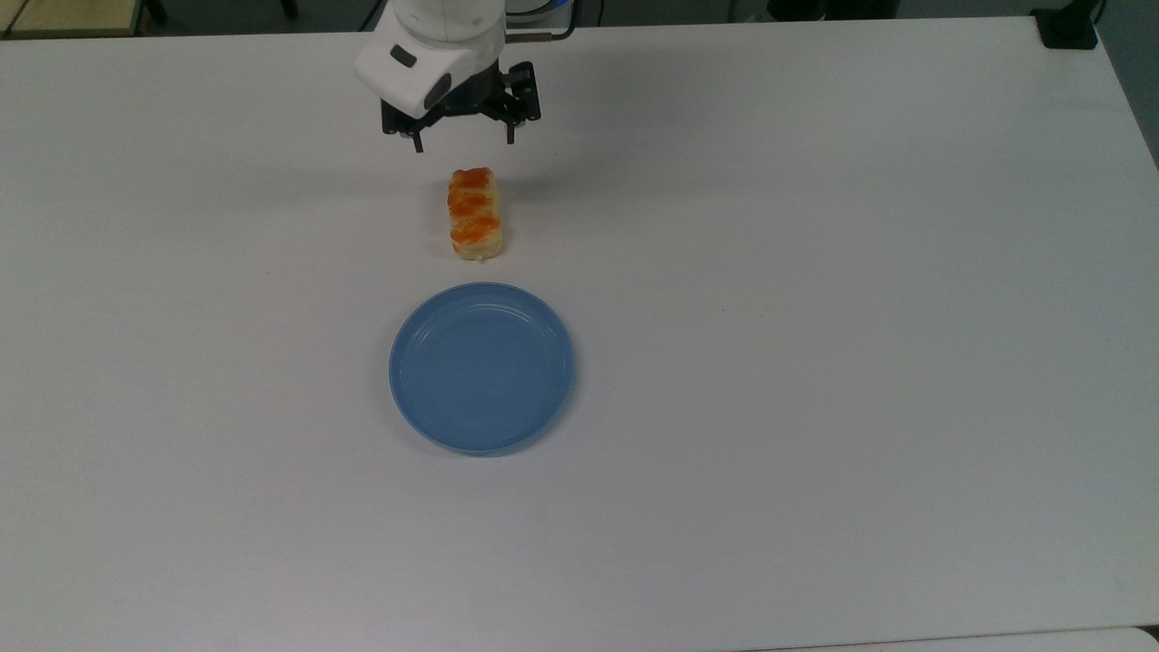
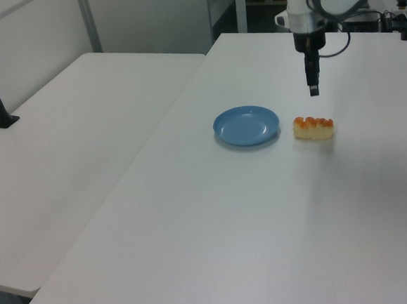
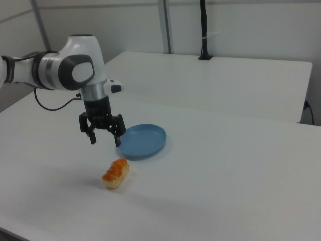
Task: Put the bread on a plate
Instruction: 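Lower the open gripper down around the bread roll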
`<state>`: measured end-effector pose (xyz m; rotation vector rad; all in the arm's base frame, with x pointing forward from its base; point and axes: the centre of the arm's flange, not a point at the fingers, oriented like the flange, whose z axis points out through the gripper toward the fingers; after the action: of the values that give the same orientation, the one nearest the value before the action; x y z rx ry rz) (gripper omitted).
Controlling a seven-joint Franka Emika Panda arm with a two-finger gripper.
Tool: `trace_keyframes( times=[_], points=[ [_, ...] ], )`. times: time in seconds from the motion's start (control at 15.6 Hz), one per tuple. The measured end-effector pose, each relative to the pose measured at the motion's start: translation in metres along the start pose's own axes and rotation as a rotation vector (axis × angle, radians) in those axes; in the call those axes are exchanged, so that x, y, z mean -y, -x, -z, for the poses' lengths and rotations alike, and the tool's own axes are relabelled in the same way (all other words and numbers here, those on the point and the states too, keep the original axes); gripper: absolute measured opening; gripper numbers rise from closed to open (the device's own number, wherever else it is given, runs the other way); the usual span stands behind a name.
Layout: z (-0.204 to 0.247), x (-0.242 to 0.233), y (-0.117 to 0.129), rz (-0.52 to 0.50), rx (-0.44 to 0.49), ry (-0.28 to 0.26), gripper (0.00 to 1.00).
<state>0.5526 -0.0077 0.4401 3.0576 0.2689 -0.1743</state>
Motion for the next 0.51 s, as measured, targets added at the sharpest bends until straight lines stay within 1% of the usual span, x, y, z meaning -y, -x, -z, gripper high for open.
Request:
trace_keyframes(
  times=[0.32, 0.51],
  points=[
    [-0.032, 0.011, -0.004, 0.021, 0.009, 0.003, 1.0],
    [-0.052, 0.012, -0.01, 0.039, 0.032, 0.035, 1.0]
  ],
)
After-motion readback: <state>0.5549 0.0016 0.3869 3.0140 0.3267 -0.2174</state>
